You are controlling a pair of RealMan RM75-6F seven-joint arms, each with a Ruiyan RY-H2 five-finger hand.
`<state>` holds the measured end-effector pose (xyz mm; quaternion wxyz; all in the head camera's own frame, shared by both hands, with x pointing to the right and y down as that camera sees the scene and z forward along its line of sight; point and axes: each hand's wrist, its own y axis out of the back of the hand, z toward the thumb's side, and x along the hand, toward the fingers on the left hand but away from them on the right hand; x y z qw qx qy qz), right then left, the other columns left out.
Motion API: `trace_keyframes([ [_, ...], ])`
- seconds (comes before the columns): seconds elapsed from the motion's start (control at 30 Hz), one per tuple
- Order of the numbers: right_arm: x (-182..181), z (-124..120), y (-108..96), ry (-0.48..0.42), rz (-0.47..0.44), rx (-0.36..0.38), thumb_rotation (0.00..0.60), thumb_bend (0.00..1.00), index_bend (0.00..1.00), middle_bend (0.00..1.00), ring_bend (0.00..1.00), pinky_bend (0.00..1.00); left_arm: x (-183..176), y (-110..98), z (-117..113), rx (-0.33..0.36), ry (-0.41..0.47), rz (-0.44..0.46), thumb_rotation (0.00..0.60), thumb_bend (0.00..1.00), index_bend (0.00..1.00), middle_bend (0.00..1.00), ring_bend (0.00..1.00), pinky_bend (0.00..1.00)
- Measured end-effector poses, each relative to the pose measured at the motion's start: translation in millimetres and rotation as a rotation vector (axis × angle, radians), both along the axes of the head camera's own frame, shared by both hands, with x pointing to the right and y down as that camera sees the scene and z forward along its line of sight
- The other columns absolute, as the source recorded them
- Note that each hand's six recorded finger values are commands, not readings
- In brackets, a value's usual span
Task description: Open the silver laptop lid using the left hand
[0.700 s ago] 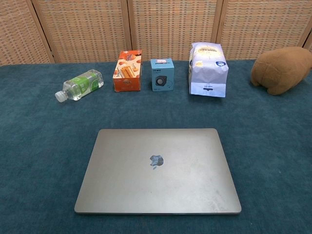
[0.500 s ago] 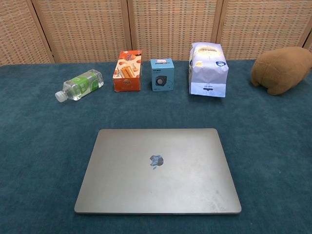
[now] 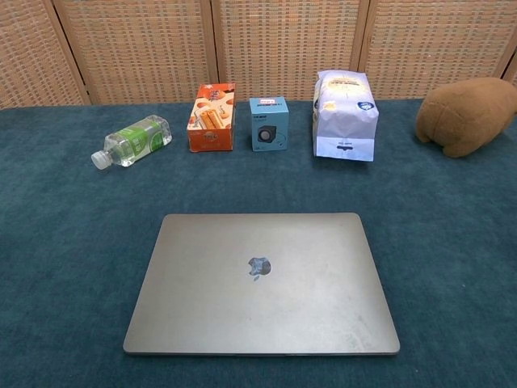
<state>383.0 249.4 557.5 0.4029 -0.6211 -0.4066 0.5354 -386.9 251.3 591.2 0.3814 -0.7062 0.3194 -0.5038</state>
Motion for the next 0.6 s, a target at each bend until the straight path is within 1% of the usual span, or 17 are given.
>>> trace_keyframes([
  [0.1, -0.4, 1.5, -0.2, 0.0, 0.003, -0.007, 0.6, 0.0, 0.0, 0.0, 0.0, 0.0, 26.5, -3.1, 6.3, -0.027, 0.053, 0.124, 0.6, 0.0, 0.0, 0.0, 0.0, 0.0],
  [0.23, -0.4, 1.4, -0.9, -0.002, 0.006, -0.008, 0.6, 0.0, 0.0, 0.0, 0.0, 0.0, 70.0, -4.4, 15.5, -0.064, 0.121, 0.313, 0.6, 0.0, 0.0, 0.0, 0.0, 0.0],
  [0.33, -0.1, 2.2, -0.8, -0.003, 0.007, -0.013, 0.6, 0.0, 0.0, 0.0, 0.0, 0.0, 100.5, -2.6, 24.0, -0.095, 0.158, 0.417, 0.6, 0.0, 0.0, 0.0, 0.0, 0.0],
  [0.43, 0.1, 3.1, -1.0, -0.005, 0.008, -0.018, 0.6, 0.0, 0.0, 0.0, 0.0, 0.0, 129.6, 1.1, 31.5, -0.112, 0.187, 0.502, 0.6, 0.01, 0.0, 0.0, 0.0, 0.0],
  [0.6, 0.2, 4.1, -1.5, -0.008, 0.009, -0.022, 0.6, 0.0, 0.0, 0.0, 0.0, 0.0, 172.3, 8.3, 42.6, -0.109, 0.214, 0.603, 0.6, 0.07, 0.0, 0.0, 0.0, 0.0],
])
